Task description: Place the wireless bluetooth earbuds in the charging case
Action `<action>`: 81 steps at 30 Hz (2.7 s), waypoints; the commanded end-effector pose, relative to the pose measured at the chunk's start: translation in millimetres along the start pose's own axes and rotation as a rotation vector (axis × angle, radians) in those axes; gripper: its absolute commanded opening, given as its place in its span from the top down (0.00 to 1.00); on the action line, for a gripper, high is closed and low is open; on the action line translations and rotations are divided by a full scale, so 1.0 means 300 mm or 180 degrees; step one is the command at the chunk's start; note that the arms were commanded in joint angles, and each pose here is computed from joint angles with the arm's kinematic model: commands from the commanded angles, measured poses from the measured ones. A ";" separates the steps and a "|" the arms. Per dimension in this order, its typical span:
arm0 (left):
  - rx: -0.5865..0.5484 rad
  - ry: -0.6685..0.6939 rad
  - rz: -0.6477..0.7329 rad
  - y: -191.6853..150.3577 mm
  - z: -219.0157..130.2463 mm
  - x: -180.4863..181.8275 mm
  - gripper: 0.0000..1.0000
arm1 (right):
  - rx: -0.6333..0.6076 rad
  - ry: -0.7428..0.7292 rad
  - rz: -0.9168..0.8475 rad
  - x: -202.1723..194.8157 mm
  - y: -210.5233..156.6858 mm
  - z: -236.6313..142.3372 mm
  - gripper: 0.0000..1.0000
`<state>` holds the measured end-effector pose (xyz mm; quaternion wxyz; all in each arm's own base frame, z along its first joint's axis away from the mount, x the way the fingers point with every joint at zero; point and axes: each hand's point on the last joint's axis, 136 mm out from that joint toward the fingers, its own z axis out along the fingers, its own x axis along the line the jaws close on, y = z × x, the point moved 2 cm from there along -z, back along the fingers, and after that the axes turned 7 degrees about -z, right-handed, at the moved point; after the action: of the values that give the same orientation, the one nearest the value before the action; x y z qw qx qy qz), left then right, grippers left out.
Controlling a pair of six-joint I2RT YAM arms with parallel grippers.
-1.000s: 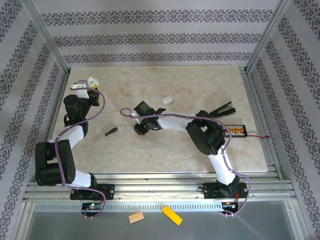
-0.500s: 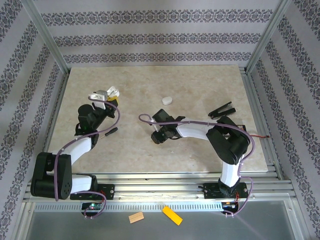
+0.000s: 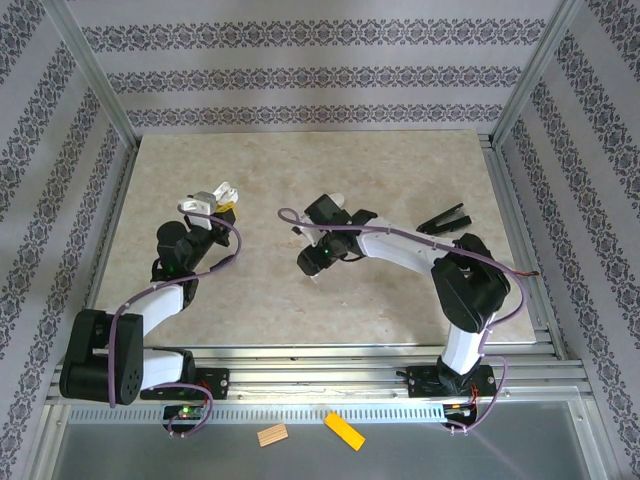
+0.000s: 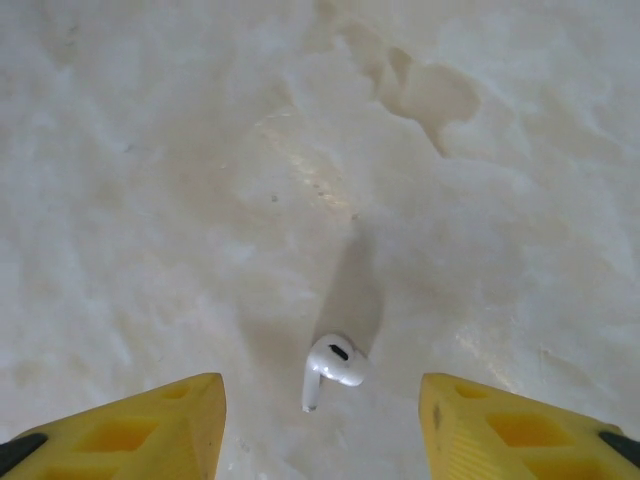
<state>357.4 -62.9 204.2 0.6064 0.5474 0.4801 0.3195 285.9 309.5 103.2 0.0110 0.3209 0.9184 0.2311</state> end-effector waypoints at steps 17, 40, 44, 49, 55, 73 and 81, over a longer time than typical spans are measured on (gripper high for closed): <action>-0.0238 -0.0169 0.0349 0.053 -0.017 -0.041 1.00 | 0.1267 0.0355 -0.0626 -0.008 -0.043 0.109 0.54; -0.0206 -0.0179 0.0320 0.039 -0.005 -0.036 1.00 | 0.1460 0.0534 -0.0476 -0.029 -0.099 0.203 0.65; -0.0209 -0.0172 0.0321 0.040 -0.005 -0.035 1.00 | 0.1463 0.0561 -0.0462 -0.023 -0.108 0.204 0.65; -0.0215 -0.0184 0.0319 0.041 -0.004 -0.037 1.00 | 0.1473 0.0583 -0.0424 -0.023 -0.120 0.216 0.67; -0.0209 -0.0192 0.0313 0.039 -0.003 -0.038 1.00 | 0.1458 0.0580 -0.0392 -0.028 -0.120 0.224 0.72; -0.0168 -0.0297 0.0282 0.037 0.005 -0.052 1.00 | 0.1136 0.0417 -0.0317 -0.044 -0.074 0.146 0.83; -0.0128 -0.0438 0.0169 0.024 0.025 -0.080 1.00 | 0.0482 -0.0150 -0.0255 -0.126 0.016 0.029 0.84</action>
<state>355.8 -75.6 196.8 0.6111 0.5776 0.4449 0.3081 296.6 295.6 61.0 -0.0520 0.2671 0.9567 0.1037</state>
